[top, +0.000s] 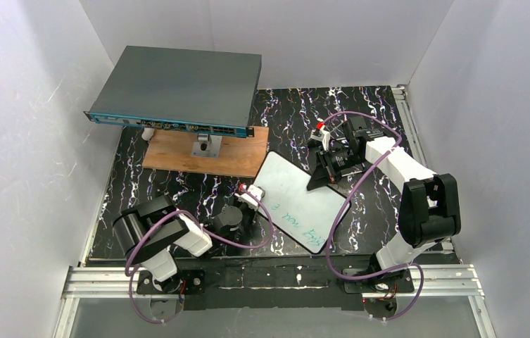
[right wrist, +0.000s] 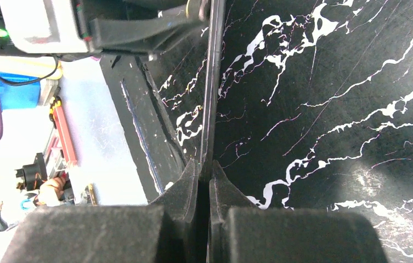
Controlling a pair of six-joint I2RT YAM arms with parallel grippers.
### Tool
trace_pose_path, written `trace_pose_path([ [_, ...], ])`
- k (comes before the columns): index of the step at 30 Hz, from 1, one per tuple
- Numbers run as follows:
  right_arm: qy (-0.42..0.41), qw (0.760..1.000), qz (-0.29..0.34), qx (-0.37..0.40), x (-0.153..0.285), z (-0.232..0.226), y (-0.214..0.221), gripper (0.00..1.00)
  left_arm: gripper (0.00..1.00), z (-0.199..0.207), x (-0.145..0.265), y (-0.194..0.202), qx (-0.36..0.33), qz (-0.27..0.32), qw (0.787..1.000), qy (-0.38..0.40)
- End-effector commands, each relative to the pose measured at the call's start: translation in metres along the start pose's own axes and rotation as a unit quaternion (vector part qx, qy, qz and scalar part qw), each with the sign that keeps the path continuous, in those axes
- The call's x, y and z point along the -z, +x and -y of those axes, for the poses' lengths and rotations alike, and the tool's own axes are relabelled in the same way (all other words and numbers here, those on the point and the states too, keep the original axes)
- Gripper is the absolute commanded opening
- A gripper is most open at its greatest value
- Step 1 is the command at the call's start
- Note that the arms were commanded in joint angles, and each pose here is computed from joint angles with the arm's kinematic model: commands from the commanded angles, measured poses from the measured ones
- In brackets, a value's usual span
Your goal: Erase the whiteboard
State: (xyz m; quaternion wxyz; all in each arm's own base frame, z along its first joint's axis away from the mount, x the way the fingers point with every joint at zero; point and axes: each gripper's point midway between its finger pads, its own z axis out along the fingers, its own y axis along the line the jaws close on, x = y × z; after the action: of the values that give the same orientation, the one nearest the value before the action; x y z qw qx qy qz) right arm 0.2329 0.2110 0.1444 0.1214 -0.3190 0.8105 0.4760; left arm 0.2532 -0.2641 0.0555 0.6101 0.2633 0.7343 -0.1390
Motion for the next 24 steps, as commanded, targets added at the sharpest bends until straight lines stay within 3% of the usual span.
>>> trace_pose_path([
  [1,-0.109,0.992,0.013,0.06,-0.008,-0.047,-0.005,0.01,0.0,-0.053,0.029,0.075,-0.084,-0.126,0.984,-0.097],
  [9,-0.108,0.992,0.013,0.061,-0.008,-0.047,-0.005,0.01,0.0,-0.04,0.026,0.074,-0.057,-0.111,0.99,-0.069],
  [14,-0.108,0.992,0.012,0.06,-0.008,-0.046,-0.004,0.01,0.0,0.015,0.009,0.053,-0.033,-0.086,0.995,0.048],
  [18,-0.107,0.992,0.012,0.061,-0.008,-0.046,-0.004,0.01,0.0,0.073,0.004,0.027,-0.028,-0.069,0.985,0.157],
  [24,-0.107,0.992,0.011,0.06,-0.008,-0.046,-0.004,0.01,0.0,0.114,0.001,0.007,-0.03,-0.054,0.974,0.216],
])
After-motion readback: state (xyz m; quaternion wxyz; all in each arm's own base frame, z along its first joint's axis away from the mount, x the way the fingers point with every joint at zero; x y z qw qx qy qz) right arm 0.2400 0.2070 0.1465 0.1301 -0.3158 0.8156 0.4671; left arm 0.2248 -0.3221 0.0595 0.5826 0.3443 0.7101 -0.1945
